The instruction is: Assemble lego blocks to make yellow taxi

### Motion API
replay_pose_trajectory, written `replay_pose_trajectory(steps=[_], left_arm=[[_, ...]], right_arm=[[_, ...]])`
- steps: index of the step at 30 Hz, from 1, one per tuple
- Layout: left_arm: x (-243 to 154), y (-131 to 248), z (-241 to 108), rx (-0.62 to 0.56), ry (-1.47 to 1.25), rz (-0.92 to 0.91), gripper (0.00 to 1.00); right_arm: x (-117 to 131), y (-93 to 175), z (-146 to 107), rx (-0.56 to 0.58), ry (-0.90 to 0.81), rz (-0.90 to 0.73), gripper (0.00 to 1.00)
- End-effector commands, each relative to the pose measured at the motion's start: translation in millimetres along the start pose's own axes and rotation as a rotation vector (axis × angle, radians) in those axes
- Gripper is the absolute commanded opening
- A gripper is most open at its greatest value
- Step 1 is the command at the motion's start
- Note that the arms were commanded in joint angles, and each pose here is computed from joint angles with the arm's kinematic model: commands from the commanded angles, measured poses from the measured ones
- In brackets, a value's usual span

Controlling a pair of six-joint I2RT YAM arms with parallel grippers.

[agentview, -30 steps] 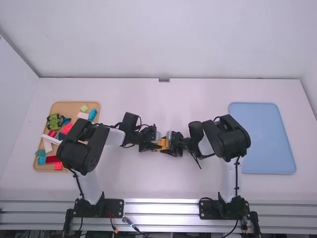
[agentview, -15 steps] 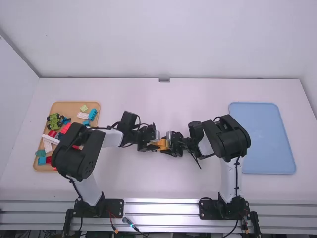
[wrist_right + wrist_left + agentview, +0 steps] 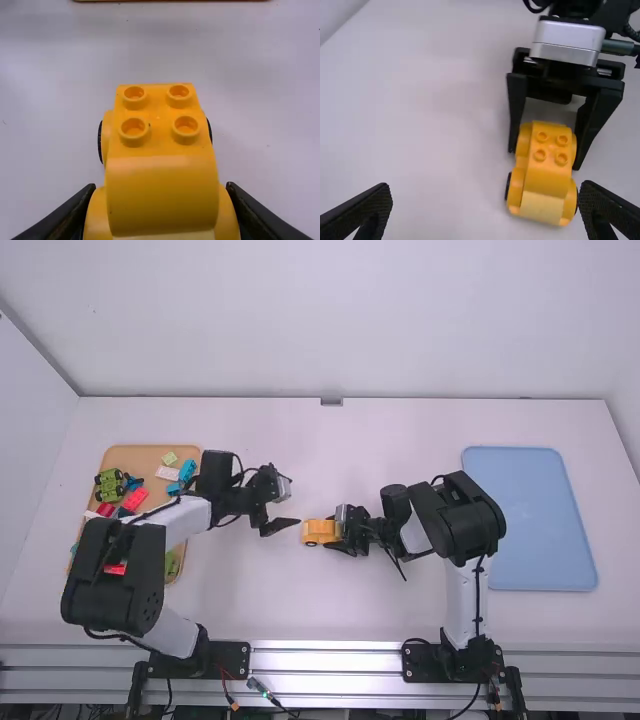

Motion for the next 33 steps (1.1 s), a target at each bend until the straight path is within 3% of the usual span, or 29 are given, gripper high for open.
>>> replay_pose_trajectory(steps=[1,4,10,12,17,19,22,27,33], left_arm=[[-1.5,18.1,4.1,-0.097,0.022,-0.043,0.99],[-0.2,32.6,-2.9,-0.155,0.025,-0.046,0.99],[-2.1,46.3,-21.6,-0.188,0.045,-0.020,0.99],[-2.9,46.9,-25.3,-0.186,0.047,-0.013,0.99],[-8.2,45.4,-34.1,-0.193,0.027,0.001,0.99],[-8.7,45.1,-35.1,-0.196,0.018,0.005,0.99],[-9.8,44.5,-36.8,-0.200,0.000,0.012,0.99],[-11.3,43.9,-39.0,-0.206,-0.022,0.022,0.99],[-11.0,43.8,-39.3,-0.205,-0.028,0.026,0.99]], right_arm=[[0.3,-8.0,1.8,-0.005,-0.003,0.023,0.68],[-0.7,-14.7,4.2,0.000,-0.006,0.042,0.79],[-4.7,-24.3,10.4,-0.004,0.008,0.063,0.82],[-5.6,-26.2,12.3,-0.008,0.015,0.065,0.79],[-8.3,-26.8,14.1,-0.012,0.028,0.058,0.52],[-8.5,-26.5,13.7,-0.011,0.027,0.056,0.47],[-10.3,-25.2,13.9,-0.013,0.017,0.052,0.43],[-33.9,-15.9,17.7,-0.031,-0.091,-0.015,0.38],[-66.9,28.6,28.3,0.002,-0.117,-0.149,0.37]])
Point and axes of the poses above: each hand's point on the last joint's axis, 136 mm out from that joint toward the fingers, its own y axis back along the fingers, its own x axis along the line the jaws close on, z = x × y, the point moved 5 cm from there along y, back along the fingers, and after that the axes turned 13 degrees about y, right-handed, at the moved point
